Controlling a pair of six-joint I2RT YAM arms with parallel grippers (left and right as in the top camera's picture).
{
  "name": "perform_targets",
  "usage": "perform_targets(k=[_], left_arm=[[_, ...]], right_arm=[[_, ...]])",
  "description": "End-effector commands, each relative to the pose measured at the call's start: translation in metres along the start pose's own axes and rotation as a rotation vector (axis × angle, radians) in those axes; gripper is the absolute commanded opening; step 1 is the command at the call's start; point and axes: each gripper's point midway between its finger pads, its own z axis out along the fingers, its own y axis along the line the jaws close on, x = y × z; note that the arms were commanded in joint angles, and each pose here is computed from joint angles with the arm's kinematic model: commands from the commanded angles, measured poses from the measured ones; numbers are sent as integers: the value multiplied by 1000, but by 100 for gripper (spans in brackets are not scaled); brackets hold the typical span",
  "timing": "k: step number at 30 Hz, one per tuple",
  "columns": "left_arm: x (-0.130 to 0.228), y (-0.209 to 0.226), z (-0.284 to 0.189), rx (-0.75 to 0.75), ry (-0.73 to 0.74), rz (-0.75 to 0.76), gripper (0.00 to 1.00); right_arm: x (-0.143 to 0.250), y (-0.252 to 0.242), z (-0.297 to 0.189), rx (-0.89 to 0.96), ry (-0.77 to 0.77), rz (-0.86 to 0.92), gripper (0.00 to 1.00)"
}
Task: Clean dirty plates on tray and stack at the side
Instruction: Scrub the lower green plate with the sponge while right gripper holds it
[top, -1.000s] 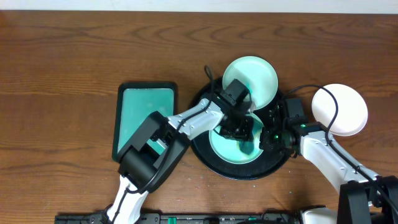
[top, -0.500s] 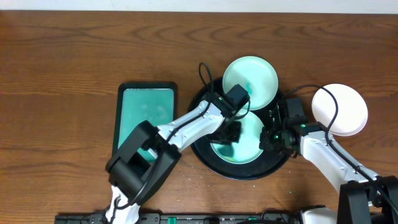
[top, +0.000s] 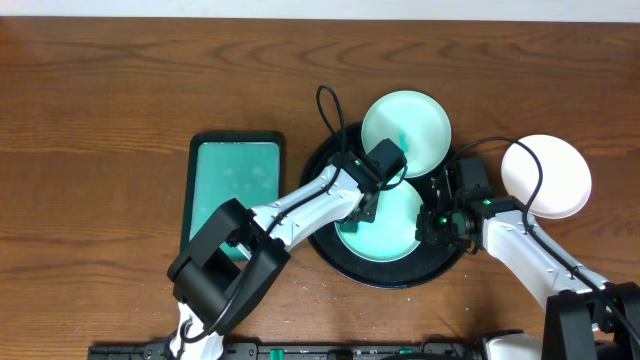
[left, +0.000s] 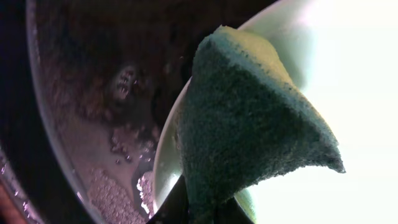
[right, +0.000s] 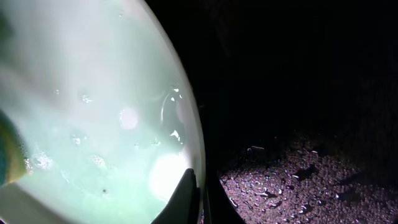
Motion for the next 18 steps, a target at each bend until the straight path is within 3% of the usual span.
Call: perform_targets(k=[1,5,8,18], left_arm=[[-9,14,15,-3,-3,-18,7],[11,-63,2,421,131,3,7],[20,-100,-13,610,168,49,7],[47,-112,-17,636,229,154,7]], right_arm=[[0,-2,1,20,-4,-22,1],[0,-2,1,21,-1,-22,1],[0,-2,1,21,-2,-22,1],[1,-3,1,22,2,-21,1]])
